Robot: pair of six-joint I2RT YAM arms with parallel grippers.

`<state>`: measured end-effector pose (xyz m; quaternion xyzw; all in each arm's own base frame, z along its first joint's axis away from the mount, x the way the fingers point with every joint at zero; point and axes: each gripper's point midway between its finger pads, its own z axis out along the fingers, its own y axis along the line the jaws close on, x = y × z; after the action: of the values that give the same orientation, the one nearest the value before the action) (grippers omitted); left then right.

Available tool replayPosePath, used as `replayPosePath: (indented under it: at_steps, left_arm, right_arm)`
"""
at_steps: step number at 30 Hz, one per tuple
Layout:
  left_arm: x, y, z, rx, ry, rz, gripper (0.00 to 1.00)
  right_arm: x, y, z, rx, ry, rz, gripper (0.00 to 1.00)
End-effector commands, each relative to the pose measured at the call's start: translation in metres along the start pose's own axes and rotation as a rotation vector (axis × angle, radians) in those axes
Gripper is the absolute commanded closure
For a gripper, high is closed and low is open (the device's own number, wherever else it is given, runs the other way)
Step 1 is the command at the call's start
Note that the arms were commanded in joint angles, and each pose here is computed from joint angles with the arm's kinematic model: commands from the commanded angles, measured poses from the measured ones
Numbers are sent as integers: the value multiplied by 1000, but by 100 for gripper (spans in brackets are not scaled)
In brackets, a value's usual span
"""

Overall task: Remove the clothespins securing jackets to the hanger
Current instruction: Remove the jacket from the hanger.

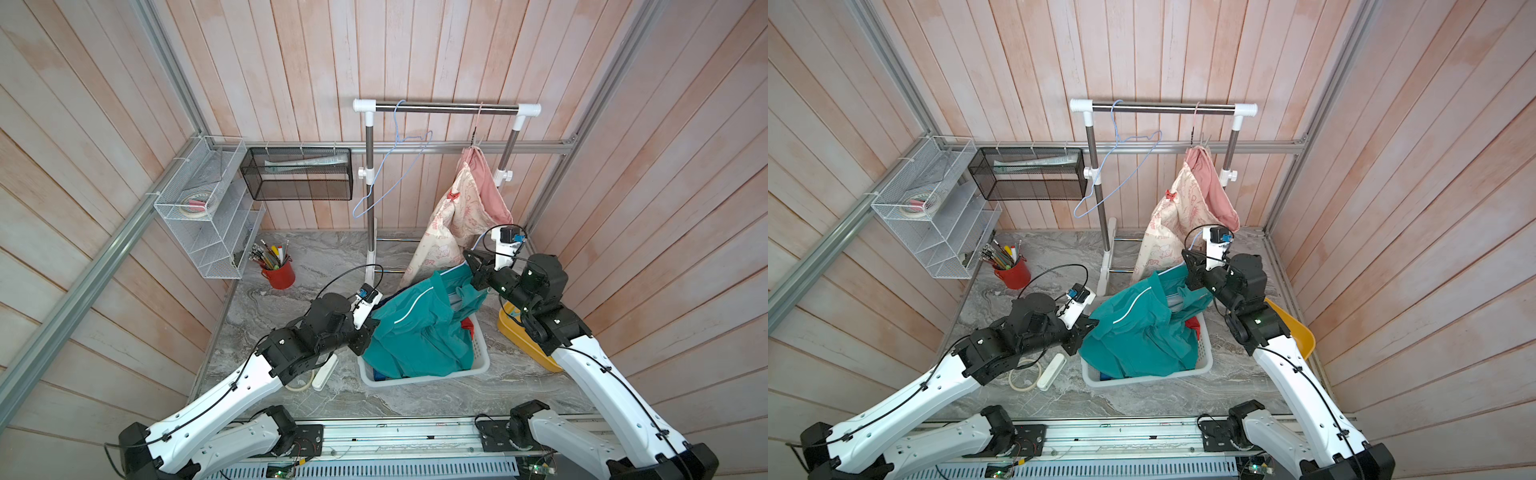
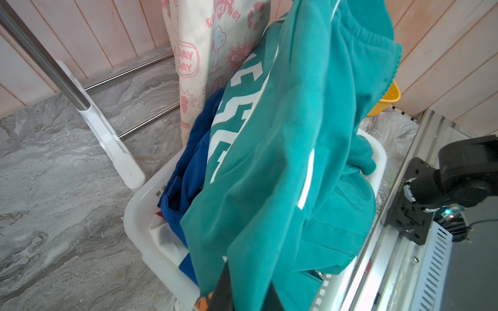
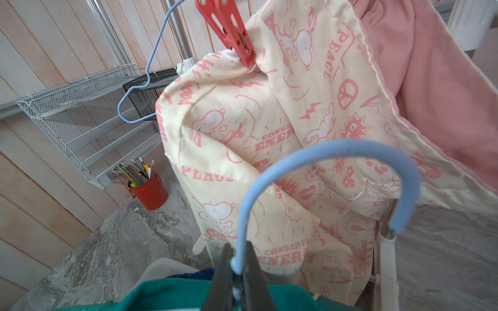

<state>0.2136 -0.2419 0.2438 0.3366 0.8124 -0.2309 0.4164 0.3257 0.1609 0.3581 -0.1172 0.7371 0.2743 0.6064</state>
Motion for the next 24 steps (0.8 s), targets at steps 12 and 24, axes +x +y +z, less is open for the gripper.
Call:
replayPosePath:
  at_steps: [12, 24]
  left_arm:
    - [-28, 27, -56, -132, -341, -232, 100]
    - [-26, 66, -98, -306, -578, -417, 100]
  right_arm:
    - [14, -48, 17, 150, 34, 43, 100]
    - [25, -102, 0, 328, 73, 86, 100]
